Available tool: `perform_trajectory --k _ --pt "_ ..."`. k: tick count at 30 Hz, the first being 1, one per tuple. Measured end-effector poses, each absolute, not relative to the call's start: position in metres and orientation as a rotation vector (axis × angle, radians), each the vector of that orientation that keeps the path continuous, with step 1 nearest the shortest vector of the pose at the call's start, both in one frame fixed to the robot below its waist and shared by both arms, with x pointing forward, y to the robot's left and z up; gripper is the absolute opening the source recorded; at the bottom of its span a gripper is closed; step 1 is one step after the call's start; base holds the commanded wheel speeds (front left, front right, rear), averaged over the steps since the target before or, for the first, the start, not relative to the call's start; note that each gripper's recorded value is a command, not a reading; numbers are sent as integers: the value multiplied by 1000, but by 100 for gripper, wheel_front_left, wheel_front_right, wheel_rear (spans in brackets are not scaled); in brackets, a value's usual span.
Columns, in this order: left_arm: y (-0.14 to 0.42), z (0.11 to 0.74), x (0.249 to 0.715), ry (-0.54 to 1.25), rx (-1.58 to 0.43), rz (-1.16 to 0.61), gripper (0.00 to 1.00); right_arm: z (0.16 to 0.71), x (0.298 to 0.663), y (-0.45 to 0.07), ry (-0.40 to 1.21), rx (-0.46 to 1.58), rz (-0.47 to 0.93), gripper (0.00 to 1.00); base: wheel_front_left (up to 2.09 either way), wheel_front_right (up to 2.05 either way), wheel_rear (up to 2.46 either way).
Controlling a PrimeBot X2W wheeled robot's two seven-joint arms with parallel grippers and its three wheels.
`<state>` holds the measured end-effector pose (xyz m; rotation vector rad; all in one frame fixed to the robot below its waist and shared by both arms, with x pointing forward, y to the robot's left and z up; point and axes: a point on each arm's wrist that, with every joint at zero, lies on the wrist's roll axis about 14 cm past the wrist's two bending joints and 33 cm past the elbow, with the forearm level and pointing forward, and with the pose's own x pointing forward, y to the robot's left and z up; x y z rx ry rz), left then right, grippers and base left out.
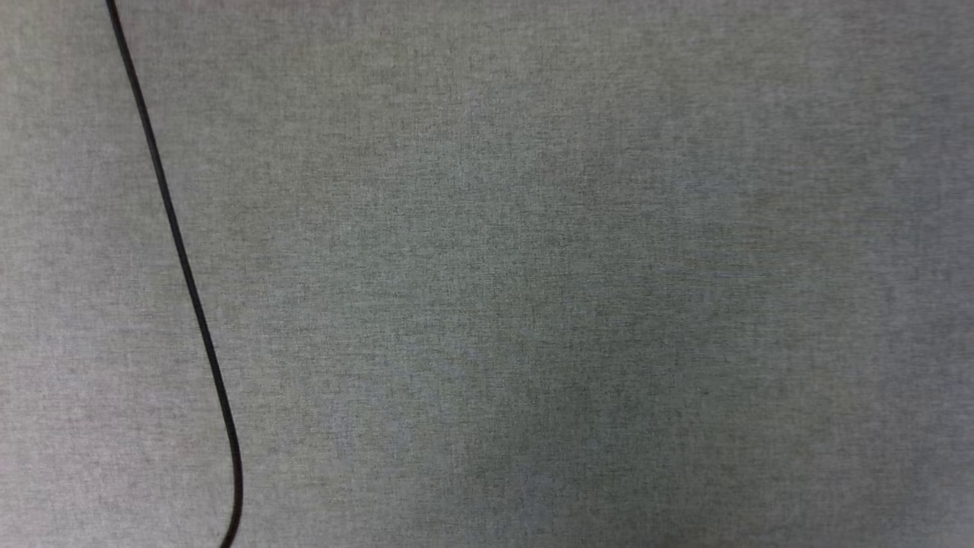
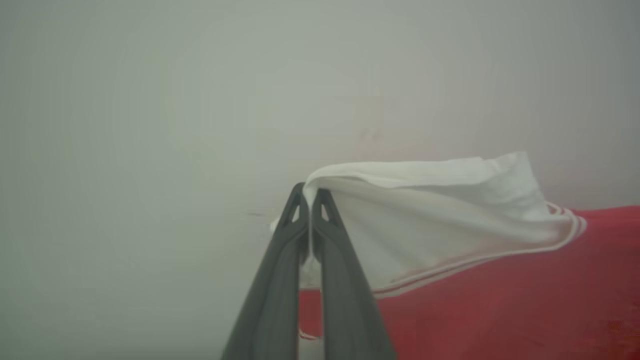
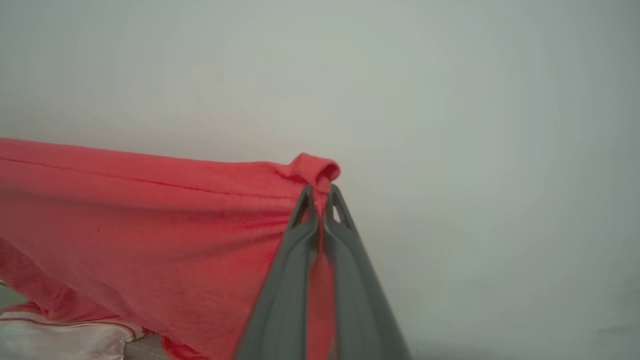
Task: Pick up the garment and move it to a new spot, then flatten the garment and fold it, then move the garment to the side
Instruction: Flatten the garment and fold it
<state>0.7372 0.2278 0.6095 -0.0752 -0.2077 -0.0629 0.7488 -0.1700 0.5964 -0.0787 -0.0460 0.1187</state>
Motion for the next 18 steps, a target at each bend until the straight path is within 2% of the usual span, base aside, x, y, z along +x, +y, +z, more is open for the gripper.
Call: perform_trajectory --k 8,12,18 --pt "237 530 720 -51 -159 -30 0 529 739 -155 63 -81 169 0 0 0 0" --pt "232 497 694 10 -195 -44 0 492 717 -160 136 -78 174 0 0 0 0" --pt "238 450 630 113 -225 -54 0 440 662 -166 241 -20 177 0 0 0 0"
